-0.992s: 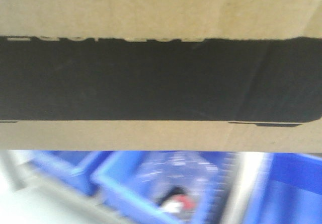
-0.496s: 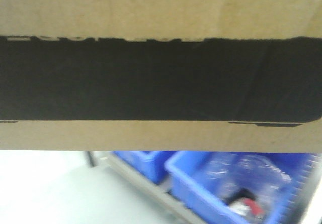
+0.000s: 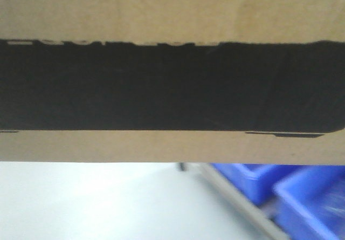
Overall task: Grab box from left shelf to table start
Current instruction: 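Carry the box with both grippers while the base turns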
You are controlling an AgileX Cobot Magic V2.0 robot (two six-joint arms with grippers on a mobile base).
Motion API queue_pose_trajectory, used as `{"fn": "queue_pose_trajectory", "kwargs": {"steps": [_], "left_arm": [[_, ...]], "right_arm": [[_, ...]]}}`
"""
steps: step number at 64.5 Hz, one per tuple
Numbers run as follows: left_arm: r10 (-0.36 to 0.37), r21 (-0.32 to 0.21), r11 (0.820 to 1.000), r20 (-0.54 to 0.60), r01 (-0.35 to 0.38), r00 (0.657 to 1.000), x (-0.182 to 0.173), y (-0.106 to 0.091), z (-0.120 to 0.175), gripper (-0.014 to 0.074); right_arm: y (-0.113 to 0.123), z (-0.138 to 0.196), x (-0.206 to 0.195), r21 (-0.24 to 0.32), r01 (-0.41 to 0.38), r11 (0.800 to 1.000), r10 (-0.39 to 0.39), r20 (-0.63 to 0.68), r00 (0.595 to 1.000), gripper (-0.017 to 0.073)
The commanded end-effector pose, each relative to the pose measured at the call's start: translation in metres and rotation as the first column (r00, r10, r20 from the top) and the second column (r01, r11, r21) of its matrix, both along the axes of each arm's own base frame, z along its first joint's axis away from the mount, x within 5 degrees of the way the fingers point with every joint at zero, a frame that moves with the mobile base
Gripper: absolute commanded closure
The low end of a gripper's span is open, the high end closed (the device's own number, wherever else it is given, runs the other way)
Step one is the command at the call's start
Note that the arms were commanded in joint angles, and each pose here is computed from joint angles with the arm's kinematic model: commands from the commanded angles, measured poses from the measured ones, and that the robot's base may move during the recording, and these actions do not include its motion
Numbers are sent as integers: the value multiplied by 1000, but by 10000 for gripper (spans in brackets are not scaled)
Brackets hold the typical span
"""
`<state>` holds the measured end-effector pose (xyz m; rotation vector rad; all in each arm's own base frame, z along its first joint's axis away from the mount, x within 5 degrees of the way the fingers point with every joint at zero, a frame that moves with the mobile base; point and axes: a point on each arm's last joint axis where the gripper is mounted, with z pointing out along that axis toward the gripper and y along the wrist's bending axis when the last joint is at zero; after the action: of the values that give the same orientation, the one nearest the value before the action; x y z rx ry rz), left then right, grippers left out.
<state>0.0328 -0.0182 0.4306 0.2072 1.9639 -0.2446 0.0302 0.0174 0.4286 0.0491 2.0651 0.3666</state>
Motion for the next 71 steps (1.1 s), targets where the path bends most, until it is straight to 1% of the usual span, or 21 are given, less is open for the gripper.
{"fn": "queue_pose_trajectory", "kwargs": {"steps": [1,71], "left_arm": [[19,-32,999,218,-12,976,-3,2,26,698],[19,-32,999,218,-12,976,-3,2,26,698]], "right_arm": [[-13,17,6,-93,129,987,-113,159,981,502],[-13,17,6,-93,129,987,-113,159,981,502]]}}
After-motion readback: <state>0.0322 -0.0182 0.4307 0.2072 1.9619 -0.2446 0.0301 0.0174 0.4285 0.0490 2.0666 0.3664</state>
